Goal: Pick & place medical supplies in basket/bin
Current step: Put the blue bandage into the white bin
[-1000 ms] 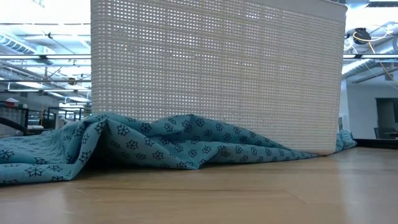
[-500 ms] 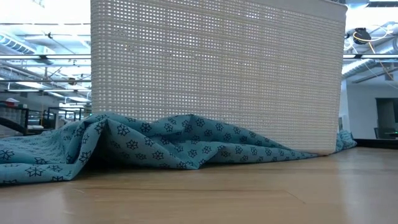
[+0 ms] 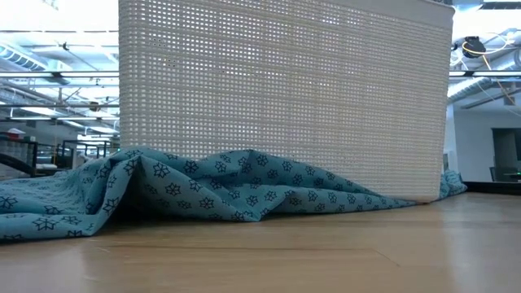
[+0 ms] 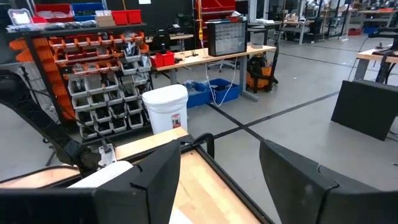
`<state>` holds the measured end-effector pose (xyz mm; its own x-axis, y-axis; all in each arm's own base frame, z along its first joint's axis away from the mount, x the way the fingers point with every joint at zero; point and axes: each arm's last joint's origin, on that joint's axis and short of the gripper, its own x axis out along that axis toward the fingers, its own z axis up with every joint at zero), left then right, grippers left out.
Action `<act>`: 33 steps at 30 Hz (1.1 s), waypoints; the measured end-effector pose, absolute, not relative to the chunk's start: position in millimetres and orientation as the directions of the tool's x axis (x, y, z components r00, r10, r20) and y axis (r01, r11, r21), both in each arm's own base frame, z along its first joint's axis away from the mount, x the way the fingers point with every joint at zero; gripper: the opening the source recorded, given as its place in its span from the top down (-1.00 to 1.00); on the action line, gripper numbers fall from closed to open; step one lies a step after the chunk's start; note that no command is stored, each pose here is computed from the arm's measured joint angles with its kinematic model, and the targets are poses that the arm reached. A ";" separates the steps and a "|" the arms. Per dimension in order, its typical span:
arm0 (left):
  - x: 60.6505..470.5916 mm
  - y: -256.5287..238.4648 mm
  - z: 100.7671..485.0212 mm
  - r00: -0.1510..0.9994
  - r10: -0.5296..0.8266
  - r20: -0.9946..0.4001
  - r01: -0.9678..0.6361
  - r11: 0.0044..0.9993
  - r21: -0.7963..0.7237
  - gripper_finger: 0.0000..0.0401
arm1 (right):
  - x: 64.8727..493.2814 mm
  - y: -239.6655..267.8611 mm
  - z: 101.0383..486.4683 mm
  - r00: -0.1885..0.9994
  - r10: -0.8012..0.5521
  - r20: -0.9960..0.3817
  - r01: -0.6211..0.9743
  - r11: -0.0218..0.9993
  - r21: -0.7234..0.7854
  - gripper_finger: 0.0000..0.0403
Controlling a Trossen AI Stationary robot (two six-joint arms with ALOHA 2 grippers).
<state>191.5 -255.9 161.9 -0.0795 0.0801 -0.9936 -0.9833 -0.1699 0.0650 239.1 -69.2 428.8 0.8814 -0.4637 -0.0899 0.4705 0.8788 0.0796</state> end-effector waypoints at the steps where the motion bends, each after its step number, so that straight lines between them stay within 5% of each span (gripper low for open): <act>1: 189.9 -256.5 161.8 -0.090 0.077 -0.993 -0.984 -0.159 0.076 -0.09 | 239.1 -69.2 428.8 0.882 -0.463 -0.090 0.469 0.879 0.080 -0.04; 7: 185.9 -258.8 162.1 -0.079 0.085 -0.993 -0.990 -0.122 0.069 0.11 | 239.0 -69.2 429.0 0.881 -0.464 -0.088 0.471 0.877 0.091 -0.04; 15: 188.4 -253.2 168.2 -0.044 0.092 -0.995 -0.995 -0.091 0.036 0.94 | 241.4 -69.8 427.1 0.880 -0.466 -0.097 0.473 0.876 0.089 -0.04; 24: 190.7 -227.4 213.4 0.185 0.163 -0.969 -0.978 -0.062 -0.197 0.98 | 244.5 -69.9 425.6 0.891 -0.443 -0.100 0.453 0.884 0.116 -0.04; 33: 178.1 -224.7 227.4 0.088 0.060 -0.994 -0.989 -0.114 -0.094 0.85 | 244.7 -69.1 424.7 0.892 -0.439 -0.108 0.450 0.886 0.115 -0.04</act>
